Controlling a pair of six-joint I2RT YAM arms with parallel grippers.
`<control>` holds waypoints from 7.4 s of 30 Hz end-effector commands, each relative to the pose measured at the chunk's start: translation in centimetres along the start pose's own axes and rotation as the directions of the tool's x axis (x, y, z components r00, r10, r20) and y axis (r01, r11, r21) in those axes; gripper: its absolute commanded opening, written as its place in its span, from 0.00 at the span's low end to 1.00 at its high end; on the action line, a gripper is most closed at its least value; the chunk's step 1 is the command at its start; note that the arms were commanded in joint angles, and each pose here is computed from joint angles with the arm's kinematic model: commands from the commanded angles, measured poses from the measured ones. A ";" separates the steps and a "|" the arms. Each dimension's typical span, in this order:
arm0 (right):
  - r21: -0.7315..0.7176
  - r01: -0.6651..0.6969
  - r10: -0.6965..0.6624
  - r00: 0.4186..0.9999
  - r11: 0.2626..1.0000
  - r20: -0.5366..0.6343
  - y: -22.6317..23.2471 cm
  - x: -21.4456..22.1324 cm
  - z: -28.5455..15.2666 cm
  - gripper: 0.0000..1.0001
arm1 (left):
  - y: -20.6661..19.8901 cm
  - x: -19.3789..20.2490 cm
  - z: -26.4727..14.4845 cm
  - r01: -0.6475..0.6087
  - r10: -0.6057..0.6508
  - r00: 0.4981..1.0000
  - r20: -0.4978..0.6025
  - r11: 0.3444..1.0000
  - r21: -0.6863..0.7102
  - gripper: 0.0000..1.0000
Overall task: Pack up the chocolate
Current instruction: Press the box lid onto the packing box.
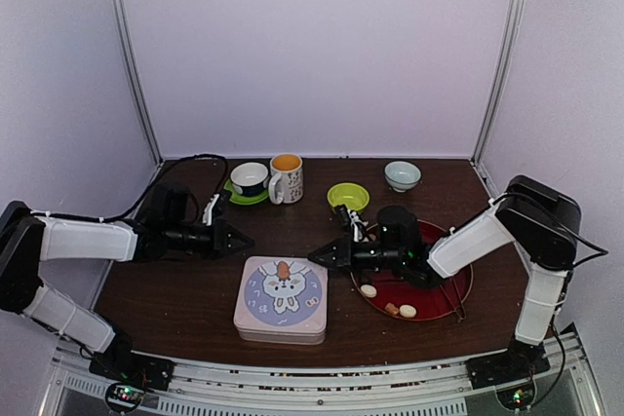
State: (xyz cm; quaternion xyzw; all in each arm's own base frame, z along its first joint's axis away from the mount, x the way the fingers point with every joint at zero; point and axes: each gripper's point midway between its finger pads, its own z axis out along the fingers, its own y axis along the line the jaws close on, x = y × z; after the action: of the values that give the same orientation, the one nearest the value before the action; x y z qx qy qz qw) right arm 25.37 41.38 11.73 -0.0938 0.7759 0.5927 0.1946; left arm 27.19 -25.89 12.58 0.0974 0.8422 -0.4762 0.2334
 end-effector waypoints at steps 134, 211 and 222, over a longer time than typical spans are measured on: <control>0.289 0.343 -0.215 0.893 0.894 -0.396 -2.0 7.9 -3.2 0.00 | 0.8 4.0 5.1 -0.137 0.108 0.988 -0.113 0.944 -0.300 0.00; 0.054 0.317 -0.296 0.925 0.947 -0.237 -1.5 14.5 -3.9 0.00 | 1.3 11.5 -0.7 -0.125 0.130 0.988 -0.087 0.990 0.059 0.00; 0.062 0.404 -0.387 0.904 0.913 -0.184 0.0 12.9 -6.3 0.00 | -2.2 9.6 -3.5 -0.236 0.236 0.969 -0.068 0.972 0.003 0.00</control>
State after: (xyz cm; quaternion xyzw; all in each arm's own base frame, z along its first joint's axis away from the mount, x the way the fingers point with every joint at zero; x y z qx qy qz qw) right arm 12.17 38.49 8.38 -0.2754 0.7620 0.5416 0.2240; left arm 16.45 -25.18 9.98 0.2024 0.8219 -0.4740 0.2426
